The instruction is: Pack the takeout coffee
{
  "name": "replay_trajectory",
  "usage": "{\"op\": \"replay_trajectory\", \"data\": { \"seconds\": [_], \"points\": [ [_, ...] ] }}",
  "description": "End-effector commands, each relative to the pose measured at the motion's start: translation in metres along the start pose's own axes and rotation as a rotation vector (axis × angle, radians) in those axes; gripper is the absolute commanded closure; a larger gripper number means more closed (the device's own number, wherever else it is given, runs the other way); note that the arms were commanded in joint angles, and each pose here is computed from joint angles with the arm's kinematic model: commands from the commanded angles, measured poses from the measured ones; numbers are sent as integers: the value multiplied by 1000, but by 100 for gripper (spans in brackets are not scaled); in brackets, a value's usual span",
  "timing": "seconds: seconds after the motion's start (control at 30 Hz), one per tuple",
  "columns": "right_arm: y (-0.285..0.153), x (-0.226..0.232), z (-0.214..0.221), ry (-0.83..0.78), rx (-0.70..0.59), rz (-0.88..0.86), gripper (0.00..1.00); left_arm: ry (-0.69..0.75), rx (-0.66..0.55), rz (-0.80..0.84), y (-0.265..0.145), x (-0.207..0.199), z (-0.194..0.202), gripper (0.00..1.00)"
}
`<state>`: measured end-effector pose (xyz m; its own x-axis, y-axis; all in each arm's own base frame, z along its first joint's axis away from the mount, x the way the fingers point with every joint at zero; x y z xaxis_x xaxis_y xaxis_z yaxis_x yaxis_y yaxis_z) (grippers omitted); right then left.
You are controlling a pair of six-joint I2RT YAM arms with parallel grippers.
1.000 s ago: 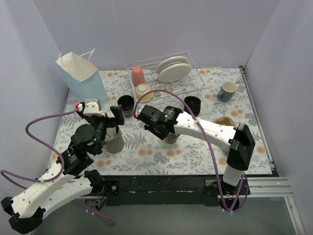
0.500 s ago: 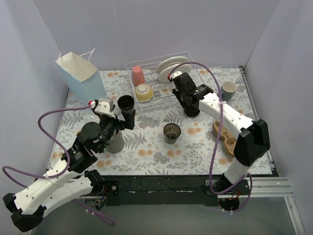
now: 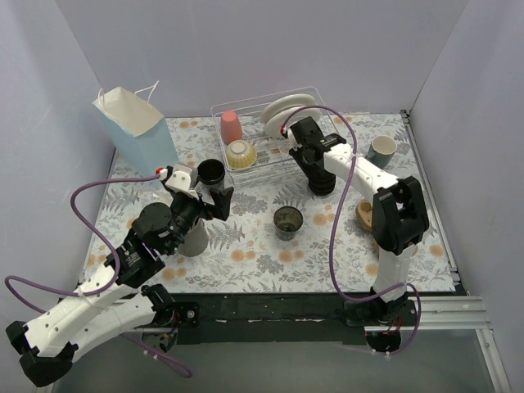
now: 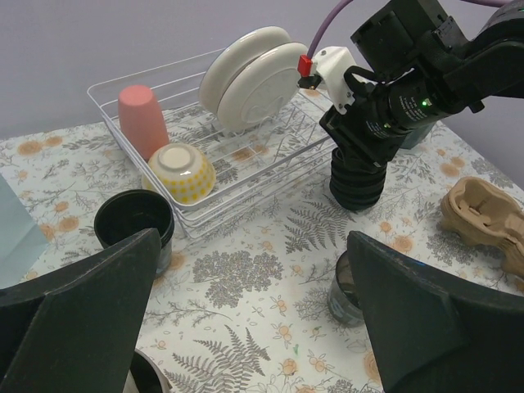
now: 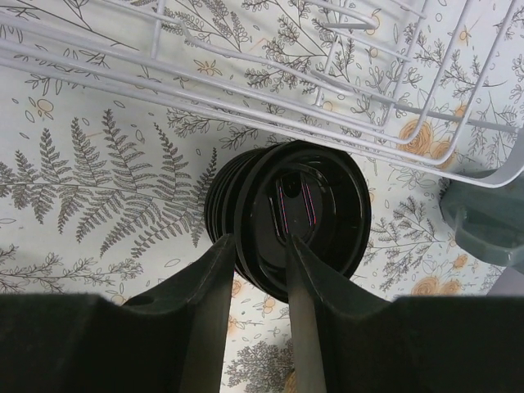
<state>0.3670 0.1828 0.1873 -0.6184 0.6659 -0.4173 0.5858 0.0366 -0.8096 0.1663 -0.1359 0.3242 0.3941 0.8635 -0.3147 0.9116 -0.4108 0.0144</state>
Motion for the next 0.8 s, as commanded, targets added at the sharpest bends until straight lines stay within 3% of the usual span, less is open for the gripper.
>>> {"op": "replay_trajectory", "data": {
  "seconds": [0.0,0.27,0.47,0.77],
  "points": [
    [3,-4,-11,-4,-37,-15,60,20,8,9,-1,2,3,2],
    [13,0,-6,-11,-2,-21,61,28,11,1,-1,3,3,2],
    [9,-2,-6,-8,-2,-2,81,31,10,0,-1,3,4,2],
    [-16,-10,-10,28,-57,5,89,34,21,3,0,3,7,2]
  ]
}}
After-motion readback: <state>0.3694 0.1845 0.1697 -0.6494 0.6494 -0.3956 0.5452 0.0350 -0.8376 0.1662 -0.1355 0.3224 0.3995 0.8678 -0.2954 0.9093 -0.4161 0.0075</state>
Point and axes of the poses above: each gripper's point midway between its finger pads, its own y axis out along the fingers, its own x axis along the line the jaws close on, z = x × y, the point moved 8 cm from there along -y, back along the fingers, and after that the axes turned 11 degrees about -y, right-handed, at the moved point
